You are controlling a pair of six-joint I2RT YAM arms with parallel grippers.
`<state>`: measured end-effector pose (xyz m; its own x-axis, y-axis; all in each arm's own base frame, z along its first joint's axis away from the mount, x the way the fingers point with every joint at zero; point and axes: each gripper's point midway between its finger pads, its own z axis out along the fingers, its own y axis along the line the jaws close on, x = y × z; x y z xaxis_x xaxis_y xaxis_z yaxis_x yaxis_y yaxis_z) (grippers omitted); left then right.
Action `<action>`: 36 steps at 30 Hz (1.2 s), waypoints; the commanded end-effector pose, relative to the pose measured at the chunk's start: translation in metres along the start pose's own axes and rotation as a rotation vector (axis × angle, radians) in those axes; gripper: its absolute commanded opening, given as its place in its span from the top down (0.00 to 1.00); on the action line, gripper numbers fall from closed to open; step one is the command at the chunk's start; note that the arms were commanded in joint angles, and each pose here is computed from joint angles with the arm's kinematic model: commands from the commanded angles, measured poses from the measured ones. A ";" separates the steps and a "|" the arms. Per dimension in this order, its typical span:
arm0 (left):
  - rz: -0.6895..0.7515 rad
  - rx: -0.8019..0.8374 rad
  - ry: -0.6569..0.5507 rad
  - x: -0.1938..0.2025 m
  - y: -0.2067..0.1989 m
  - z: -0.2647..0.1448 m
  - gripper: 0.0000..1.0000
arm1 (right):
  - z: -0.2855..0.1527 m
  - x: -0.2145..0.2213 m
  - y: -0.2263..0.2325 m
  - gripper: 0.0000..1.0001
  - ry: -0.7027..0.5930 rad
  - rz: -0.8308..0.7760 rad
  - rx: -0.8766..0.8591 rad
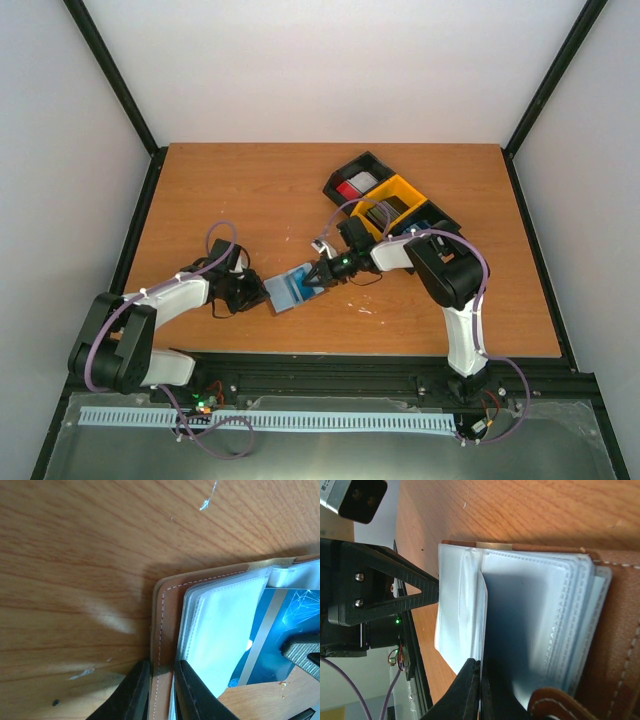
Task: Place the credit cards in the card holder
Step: Insert the credit card into the card holder.
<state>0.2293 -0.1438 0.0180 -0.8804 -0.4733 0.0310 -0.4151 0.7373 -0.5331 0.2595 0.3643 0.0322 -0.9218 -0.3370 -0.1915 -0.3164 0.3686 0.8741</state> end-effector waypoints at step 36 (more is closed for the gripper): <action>-0.008 -0.078 0.005 0.001 0.015 0.007 0.84 | 0.035 0.002 0.006 0.73 0.018 -0.013 0.189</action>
<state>0.2316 -0.1449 0.0180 -0.8813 -0.4714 0.0337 -0.4151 0.7379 -0.5322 0.2459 0.4040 0.0321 -0.9159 -0.3543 -0.1886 -0.3313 0.4017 0.8537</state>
